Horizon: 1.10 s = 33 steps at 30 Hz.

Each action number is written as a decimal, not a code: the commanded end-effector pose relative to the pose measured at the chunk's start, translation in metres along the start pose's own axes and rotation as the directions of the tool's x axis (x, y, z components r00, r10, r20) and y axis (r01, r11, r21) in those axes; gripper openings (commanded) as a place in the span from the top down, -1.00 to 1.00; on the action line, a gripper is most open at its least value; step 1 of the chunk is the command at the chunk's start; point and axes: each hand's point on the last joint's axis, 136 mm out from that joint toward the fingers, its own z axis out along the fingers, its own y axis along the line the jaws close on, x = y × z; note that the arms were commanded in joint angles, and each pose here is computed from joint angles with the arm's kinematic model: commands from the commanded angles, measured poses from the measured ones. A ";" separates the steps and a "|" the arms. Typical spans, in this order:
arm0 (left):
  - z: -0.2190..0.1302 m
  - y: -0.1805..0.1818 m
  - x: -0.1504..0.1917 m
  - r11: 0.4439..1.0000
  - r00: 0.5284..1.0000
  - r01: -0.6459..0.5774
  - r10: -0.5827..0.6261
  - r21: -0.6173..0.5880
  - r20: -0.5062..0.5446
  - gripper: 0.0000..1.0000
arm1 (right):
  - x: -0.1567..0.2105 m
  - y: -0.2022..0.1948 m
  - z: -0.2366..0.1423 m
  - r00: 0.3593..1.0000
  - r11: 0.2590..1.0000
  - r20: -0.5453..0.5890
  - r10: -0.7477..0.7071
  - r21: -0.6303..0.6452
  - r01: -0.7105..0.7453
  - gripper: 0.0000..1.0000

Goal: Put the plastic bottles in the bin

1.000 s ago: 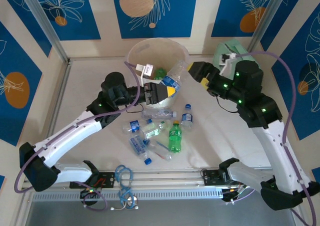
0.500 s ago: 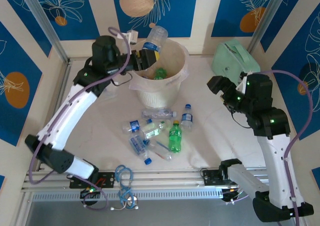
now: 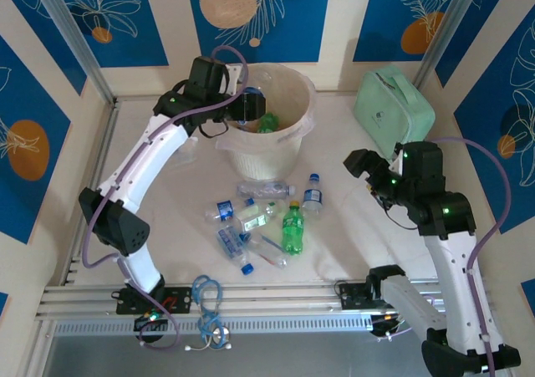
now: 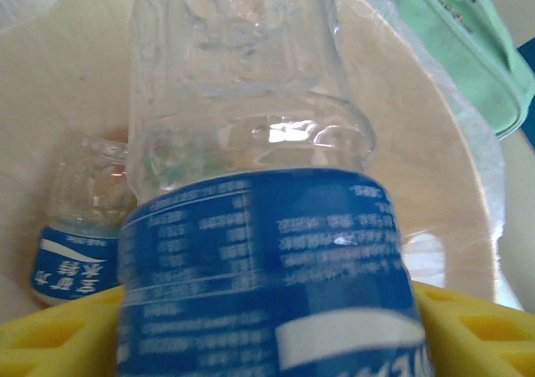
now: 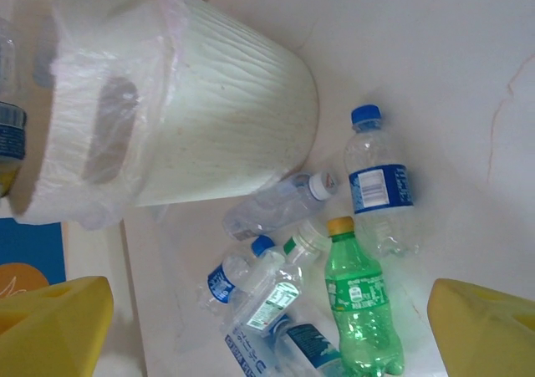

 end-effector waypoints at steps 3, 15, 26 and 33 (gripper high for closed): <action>-0.020 0.006 -0.015 0.997 0.998 -0.045 0.048 -0.062 0.046 -0.66 | 0.006 -0.006 0.004 0.999 1.000 -0.032 0.005 0.010 -0.005 -0.93; -0.093 -0.040 -0.039 0.994 0.973 -0.026 0.000 0.108 0.230 -0.73 | 0.009 -0.016 0.038 0.989 0.992 -0.150 -0.009 0.121 0.027 -0.87; -0.135 -0.053 0.040 0.932 0.960 0.097 -0.179 0.348 0.213 -0.70 | 0.045 -0.055 0.128 0.917 0.902 -0.385 -0.098 0.356 0.246 -0.86; -0.129 -0.035 0.085 0.925 0.959 0.192 -0.248 0.329 0.137 -0.68 | 0.067 -0.075 0.180 0.859 0.849 -0.501 -0.101 0.406 0.336 -0.87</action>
